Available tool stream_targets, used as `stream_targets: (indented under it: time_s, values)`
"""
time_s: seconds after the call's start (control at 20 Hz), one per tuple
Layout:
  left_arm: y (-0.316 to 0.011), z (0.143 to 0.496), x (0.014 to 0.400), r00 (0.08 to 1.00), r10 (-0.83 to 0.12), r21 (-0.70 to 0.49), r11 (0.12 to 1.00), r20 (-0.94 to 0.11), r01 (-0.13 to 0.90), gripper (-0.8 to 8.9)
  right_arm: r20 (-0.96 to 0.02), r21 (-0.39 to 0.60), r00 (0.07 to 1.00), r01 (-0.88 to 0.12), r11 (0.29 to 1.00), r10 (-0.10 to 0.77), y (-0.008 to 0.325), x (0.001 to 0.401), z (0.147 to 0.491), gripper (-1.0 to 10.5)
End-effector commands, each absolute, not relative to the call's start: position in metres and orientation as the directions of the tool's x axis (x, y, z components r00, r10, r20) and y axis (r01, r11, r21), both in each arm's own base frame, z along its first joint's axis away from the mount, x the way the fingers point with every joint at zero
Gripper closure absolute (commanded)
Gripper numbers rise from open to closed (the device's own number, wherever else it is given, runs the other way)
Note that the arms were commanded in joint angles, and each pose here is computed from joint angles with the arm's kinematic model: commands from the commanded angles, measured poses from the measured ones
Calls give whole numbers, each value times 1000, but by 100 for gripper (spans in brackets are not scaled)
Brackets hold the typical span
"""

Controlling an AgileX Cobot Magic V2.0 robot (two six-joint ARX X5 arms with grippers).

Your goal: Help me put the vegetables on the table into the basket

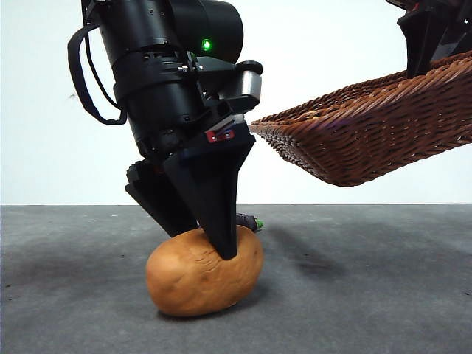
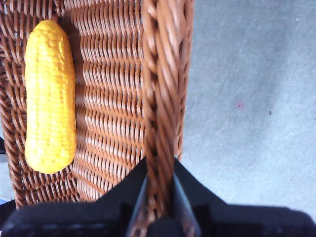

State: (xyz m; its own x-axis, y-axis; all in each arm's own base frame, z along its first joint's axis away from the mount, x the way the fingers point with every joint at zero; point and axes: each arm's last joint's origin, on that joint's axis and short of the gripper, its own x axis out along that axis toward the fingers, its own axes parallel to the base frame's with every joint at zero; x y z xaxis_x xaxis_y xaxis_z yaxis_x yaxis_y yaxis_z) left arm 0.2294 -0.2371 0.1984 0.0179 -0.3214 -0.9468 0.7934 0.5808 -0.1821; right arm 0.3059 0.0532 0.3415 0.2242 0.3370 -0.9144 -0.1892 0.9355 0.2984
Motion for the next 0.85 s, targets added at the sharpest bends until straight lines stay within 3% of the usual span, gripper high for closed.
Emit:
stream_targets:
  time_s: [0.05, 0.3, 0.55, 0.7, 0.85]
  values:
    - [-233, 206, 225, 0, -303, -187, 589, -953, 786, 822, -912, 309, 218, -192, 932, 347, 54, 308, 339, 958]
    - [-209, 260, 201, 69, -372, -217, 671, -926, 709, 821, -912, 308, 219, -195, 931, 347, 54, 308, 339, 958]
    - [-185, 313, 173, 242, -477, -236, 739, -845, 631, 821, -914, 303, 213, -208, 930, 346, 60, 307, 339, 958]
    - [-183, 334, 159, 318, -567, -238, 699, -760, 675, 822, -911, 305, 214, -228, 924, 354, 73, 305, 339, 958]
    - [-194, 346, 156, 300, -703, -307, 598, -645, 740, 822, -904, 314, 210, -262, 912, 372, 93, 302, 340, 958]
